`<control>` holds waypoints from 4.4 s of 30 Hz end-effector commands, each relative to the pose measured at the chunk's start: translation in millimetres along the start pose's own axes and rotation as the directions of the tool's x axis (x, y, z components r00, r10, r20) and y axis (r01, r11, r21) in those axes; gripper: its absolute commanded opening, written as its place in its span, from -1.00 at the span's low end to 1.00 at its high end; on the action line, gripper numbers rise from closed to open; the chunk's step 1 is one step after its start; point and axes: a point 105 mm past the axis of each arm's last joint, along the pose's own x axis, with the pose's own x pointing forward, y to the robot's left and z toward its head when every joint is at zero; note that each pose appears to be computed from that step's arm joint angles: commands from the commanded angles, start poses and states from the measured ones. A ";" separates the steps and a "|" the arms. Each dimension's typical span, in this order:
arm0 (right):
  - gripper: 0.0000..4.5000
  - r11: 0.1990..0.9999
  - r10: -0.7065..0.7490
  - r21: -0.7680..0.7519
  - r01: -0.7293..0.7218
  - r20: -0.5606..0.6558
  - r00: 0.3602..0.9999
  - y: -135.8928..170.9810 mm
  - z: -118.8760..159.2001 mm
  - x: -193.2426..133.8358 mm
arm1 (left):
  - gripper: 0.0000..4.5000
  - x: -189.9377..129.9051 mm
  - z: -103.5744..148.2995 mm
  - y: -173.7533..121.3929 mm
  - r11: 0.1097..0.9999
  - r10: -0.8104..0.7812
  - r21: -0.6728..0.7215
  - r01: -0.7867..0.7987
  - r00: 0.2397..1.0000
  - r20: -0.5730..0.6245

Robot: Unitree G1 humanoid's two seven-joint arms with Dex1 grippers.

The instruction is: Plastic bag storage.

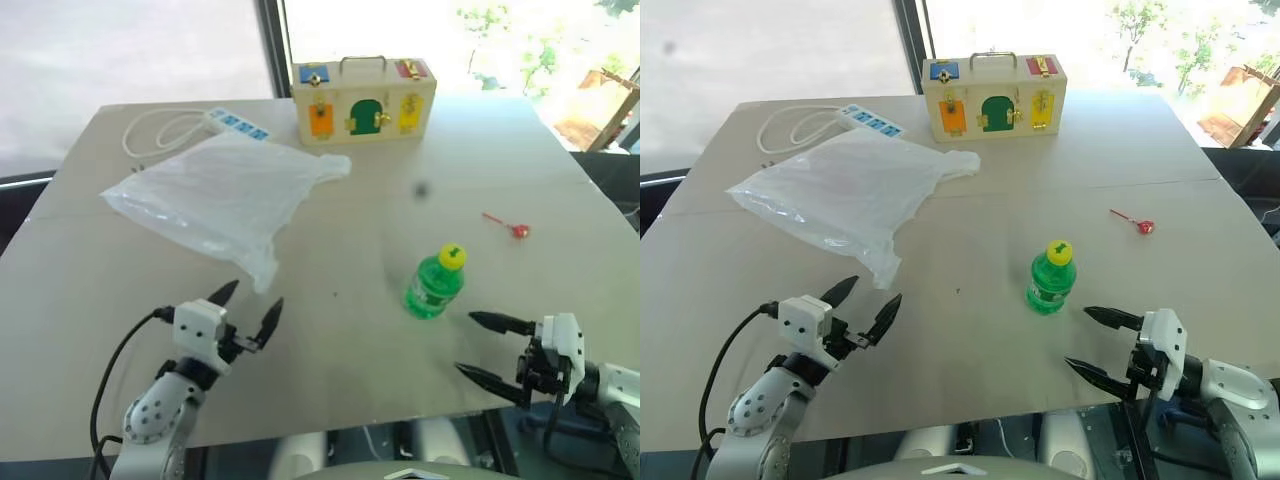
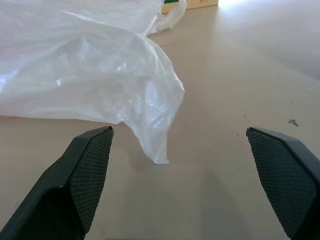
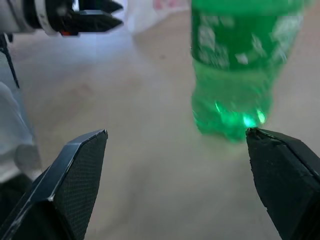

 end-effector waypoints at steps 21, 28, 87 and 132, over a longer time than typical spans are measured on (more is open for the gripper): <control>0.98 0.987 0.099 -0.140 -0.081 0.129 0.987 54.4 46.6 35.8 | 1.00 49.9 13.9 5.7 0.991 0.132 -0.030 -0.130 0.989 0.061; 1.00 0.988 0.091 -0.136 -0.072 0.133 0.987 50.8 46.0 39.4 | 0.05 48.5 24.7 13.1 0.971 0.232 -0.076 -0.225 0.967 0.106; 0.38 0.491 -0.143 0.865 -0.105 0.199 0.969 -67.7 104.6 202.2 | -1.00 19.2 95.3 -98.1 0.784 -0.450 -0.338 0.521 0.852 0.268; 0.98 0.626 -0.077 0.772 0.112 -0.082 0.994 -66.6 69.1 202.7 | -1.00 14.9 92.6 -101.2 0.755 -0.499 -0.288 0.589 0.801 0.331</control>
